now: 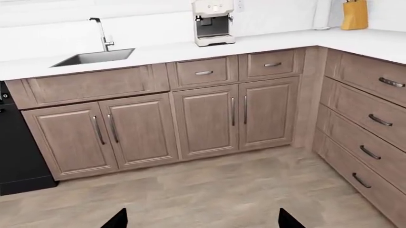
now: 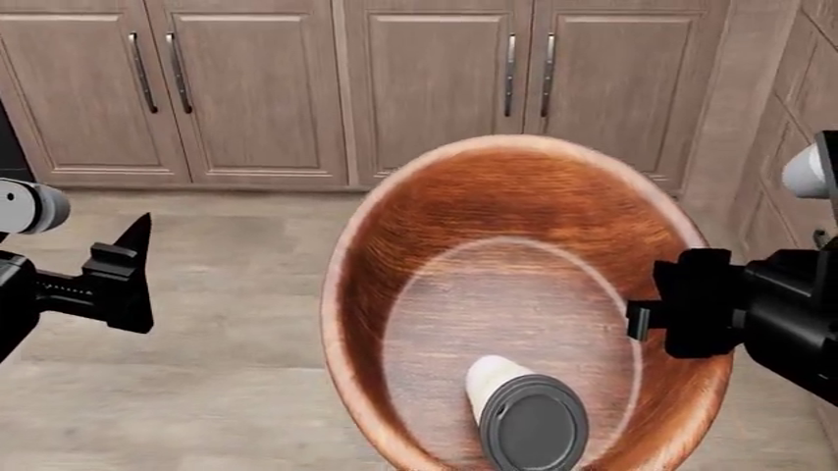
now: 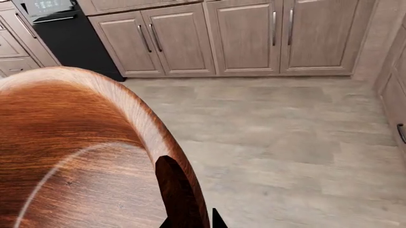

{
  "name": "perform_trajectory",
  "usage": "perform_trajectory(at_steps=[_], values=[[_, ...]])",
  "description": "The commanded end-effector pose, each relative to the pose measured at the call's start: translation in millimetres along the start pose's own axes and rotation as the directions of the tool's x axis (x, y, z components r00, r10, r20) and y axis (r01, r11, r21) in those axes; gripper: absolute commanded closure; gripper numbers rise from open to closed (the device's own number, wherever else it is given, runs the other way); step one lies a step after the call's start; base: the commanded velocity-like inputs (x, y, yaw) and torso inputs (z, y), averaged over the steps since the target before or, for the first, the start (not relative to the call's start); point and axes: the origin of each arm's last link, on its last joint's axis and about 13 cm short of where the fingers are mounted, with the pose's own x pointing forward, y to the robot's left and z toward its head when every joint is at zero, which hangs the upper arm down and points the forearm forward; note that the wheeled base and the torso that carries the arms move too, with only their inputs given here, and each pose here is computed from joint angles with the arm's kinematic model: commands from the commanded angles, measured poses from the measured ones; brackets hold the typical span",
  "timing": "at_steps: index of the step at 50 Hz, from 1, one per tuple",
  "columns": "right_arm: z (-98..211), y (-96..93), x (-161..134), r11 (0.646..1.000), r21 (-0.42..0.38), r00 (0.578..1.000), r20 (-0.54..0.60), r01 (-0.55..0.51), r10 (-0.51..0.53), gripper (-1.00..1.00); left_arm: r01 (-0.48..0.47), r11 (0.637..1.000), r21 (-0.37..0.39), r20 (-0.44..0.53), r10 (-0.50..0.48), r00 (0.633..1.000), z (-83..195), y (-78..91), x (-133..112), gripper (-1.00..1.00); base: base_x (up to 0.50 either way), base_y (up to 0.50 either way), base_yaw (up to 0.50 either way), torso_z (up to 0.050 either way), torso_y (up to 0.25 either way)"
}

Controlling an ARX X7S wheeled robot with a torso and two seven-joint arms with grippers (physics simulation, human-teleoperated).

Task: Place the cup inside the bowl on the dining table and move the bowl to any counter.

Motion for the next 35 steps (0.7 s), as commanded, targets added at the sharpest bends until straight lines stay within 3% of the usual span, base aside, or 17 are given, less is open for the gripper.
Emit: perform_trajectory(at_steps=[1, 35], values=[[6.6, 0.6, -1.4, 1.0, 0.002, 0.999, 0.031, -0.022, 0.022, 1.0, 0.0, 1.0, 0.002, -0.003, 0.0, 1.0, -1.6, 0.8, 0.4, -1.0, 0.5, 0.0, 0.0, 0.0, 0.0], [13.2, 2.3, -8.7, 1.0, -0.002, 0.999, 0.035, -0.025, 0.025, 1.0, 0.008, 1.0, 0.004, 0.006, -0.008, 1.0, 2.9, 1.7, 2.0, -1.0, 0.5, 0.0, 0.0, 0.0, 0.002]])
